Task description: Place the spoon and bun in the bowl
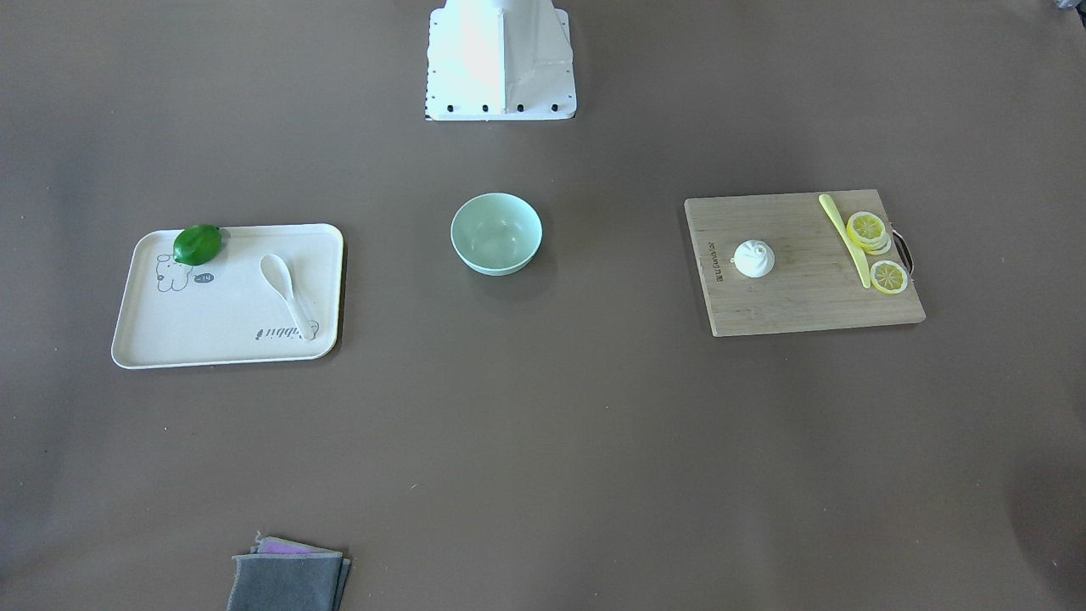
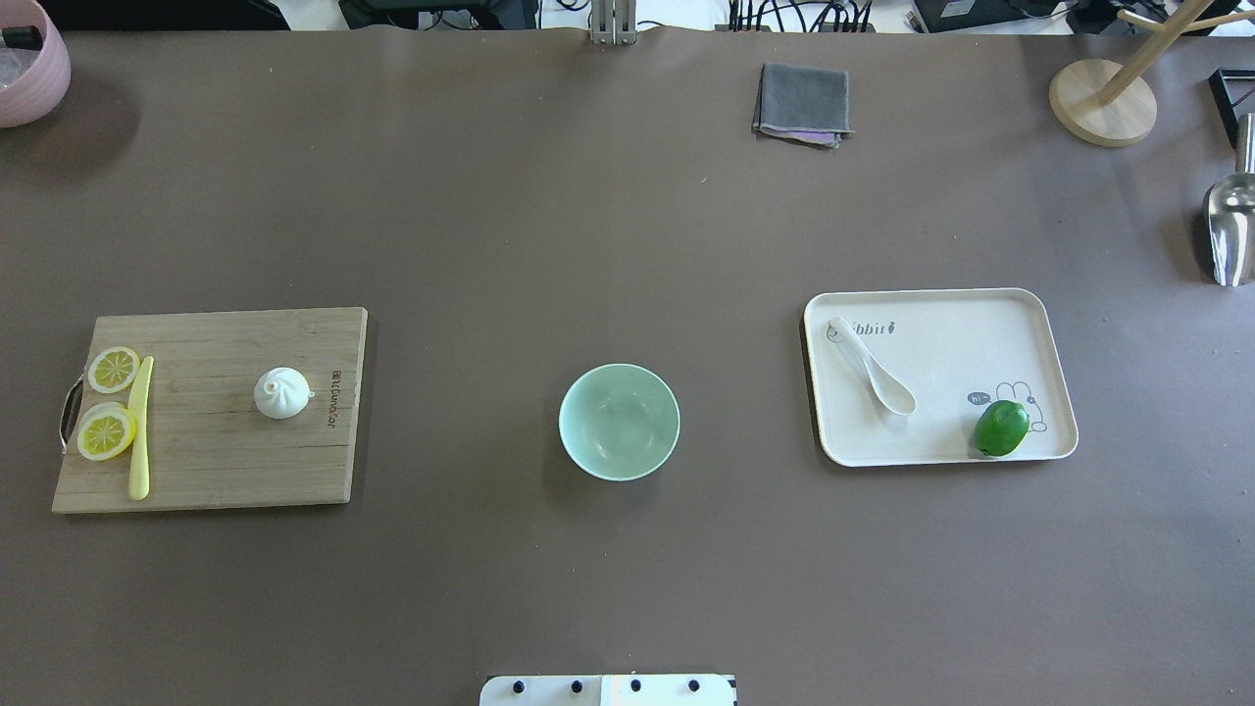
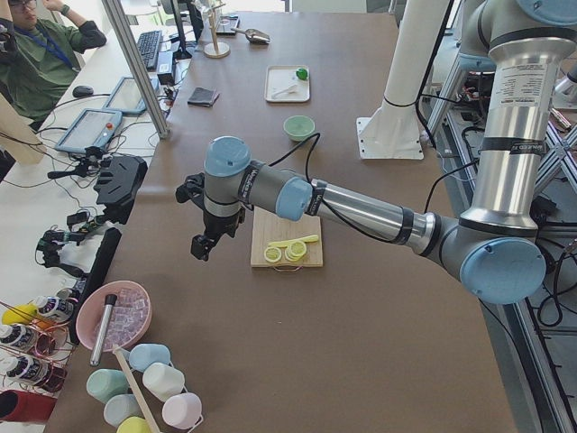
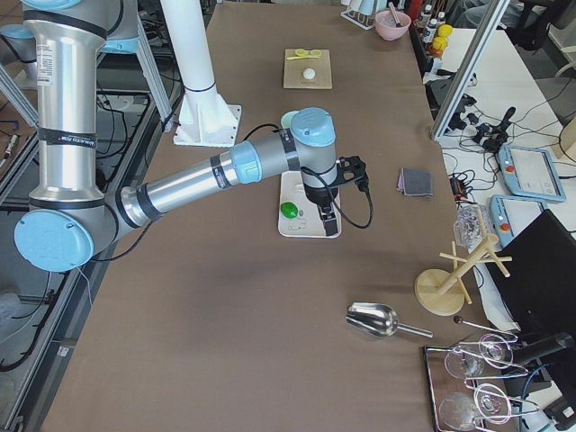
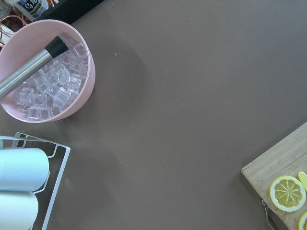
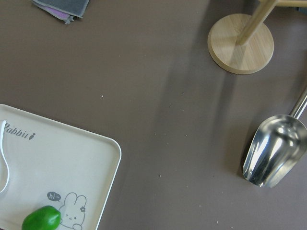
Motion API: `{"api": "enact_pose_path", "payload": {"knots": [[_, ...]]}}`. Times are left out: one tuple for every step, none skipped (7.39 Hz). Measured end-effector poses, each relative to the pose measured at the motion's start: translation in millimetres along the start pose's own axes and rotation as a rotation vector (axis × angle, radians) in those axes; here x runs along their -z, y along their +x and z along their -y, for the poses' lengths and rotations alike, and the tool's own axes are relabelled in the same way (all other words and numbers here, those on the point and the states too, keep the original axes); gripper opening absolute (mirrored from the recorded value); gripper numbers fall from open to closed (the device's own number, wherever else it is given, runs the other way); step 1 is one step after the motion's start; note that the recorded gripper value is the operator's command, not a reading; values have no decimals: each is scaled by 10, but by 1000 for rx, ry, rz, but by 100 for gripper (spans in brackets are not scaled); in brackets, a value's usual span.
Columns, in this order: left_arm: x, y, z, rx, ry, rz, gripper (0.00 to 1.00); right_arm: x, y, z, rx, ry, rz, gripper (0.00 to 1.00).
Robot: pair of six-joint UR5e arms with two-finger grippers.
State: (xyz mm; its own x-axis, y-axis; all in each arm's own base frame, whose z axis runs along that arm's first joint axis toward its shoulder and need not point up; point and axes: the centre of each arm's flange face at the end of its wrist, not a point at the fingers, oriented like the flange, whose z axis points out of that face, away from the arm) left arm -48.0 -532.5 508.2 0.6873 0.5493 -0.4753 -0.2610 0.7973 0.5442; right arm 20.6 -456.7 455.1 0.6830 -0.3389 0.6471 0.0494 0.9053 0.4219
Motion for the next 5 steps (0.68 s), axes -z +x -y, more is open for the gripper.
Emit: {"api": "enact_pose_path", "payload": {"knots": [[-39,-20,-10,0,5,-13,99,-86,13,-41,36,23,11,100],[-71,-40,-16,0,18,-16,99,-245,-47,-33,61,33,15,100],[-96,-39,-8,16,33,-16,99,-449,-259,104,53,32,8,100],[-141,-17,3,44,36,-20,99,-706,-649,345,22,31,-4,100],[-193,16,20,56,33,-25,99,-1057,-1193,580,-7,26,-17,100]]}}
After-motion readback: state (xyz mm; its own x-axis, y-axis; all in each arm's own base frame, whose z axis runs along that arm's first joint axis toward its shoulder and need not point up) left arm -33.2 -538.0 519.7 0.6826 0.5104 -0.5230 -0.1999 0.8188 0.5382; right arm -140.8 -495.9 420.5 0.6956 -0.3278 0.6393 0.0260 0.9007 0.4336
